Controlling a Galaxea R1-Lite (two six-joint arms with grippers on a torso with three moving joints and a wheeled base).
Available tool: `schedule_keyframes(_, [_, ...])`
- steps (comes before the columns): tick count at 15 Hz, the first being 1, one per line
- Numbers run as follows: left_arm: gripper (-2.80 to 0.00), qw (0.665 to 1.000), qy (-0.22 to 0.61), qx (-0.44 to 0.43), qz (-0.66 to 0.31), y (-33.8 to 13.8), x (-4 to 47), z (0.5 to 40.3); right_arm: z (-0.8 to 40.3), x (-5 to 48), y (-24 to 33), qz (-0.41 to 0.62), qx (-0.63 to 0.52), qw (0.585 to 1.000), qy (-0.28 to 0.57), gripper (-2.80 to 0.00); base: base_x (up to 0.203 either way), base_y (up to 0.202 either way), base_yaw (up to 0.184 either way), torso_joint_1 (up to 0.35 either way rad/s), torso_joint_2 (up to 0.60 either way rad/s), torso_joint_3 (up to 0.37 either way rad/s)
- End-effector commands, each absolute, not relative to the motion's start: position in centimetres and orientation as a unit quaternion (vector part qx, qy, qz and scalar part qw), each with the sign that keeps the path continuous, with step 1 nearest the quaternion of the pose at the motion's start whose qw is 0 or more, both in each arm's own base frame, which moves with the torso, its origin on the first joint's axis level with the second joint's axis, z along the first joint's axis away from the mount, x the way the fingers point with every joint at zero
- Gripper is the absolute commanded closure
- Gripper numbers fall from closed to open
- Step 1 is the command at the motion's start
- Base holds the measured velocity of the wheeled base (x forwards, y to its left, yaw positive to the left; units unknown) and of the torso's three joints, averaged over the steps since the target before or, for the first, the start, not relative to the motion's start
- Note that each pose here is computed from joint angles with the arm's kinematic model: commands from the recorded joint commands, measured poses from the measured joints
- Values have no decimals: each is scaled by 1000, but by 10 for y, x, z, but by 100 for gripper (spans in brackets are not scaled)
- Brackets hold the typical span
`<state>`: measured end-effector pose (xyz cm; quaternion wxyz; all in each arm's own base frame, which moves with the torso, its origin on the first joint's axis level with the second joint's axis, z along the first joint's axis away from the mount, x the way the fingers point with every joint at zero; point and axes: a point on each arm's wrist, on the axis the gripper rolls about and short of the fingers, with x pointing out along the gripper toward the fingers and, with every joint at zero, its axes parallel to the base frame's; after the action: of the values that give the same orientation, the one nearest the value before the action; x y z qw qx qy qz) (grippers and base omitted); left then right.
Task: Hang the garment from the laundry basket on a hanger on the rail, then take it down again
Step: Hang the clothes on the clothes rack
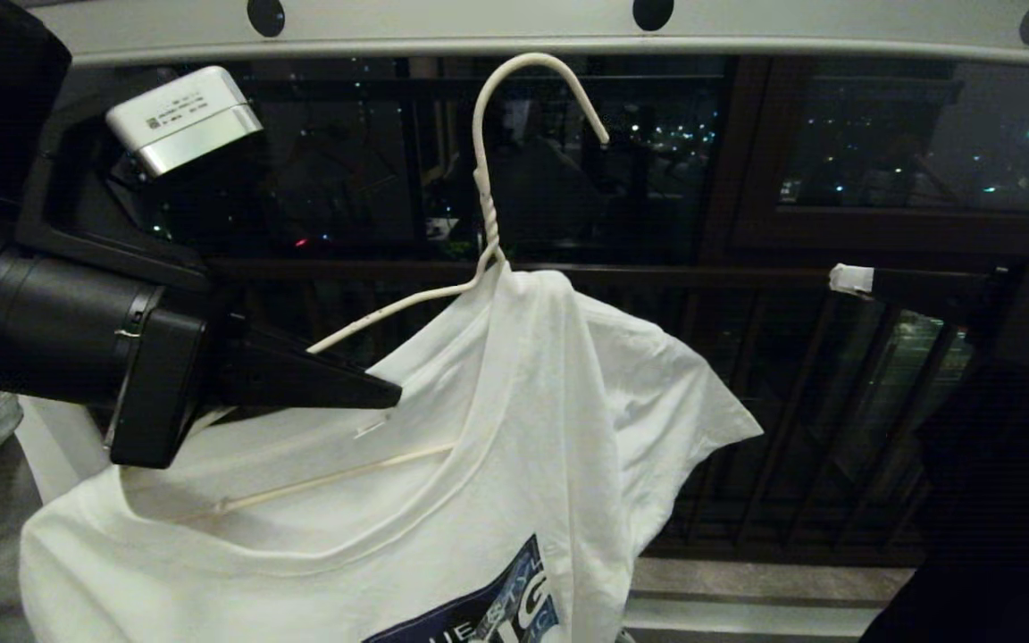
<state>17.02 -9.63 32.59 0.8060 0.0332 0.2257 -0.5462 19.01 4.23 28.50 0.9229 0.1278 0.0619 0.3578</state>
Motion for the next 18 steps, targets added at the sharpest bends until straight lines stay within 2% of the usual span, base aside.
schedule_keyframes(1, [0, 809, 204, 36, -550, -97, 169, 331, 285, 190, 42, 360, 128, 922, 61, 0, 0, 0, 0, 0, 0, 0])
schedule_keyframes(5, [0, 820, 196, 42, -536, -94, 160, 334, 285, 190, 42, 360, 128, 922, 60, 0, 0, 0, 0, 0, 0, 0])
schedule_keyframes(9, [0, 812, 199, 54, -546, -106, 163, 332, 287, 187, 42, 360, 128, 923, 56, 0, 0, 0, 0, 0, 0, 0])
schedule_keyframes(18, [0, 845, 137, 70, -512, -118, 180, 343, 287, 187, 42, 360, 127, 922, 56, 0, 0, 0, 0, 0, 0, 0])
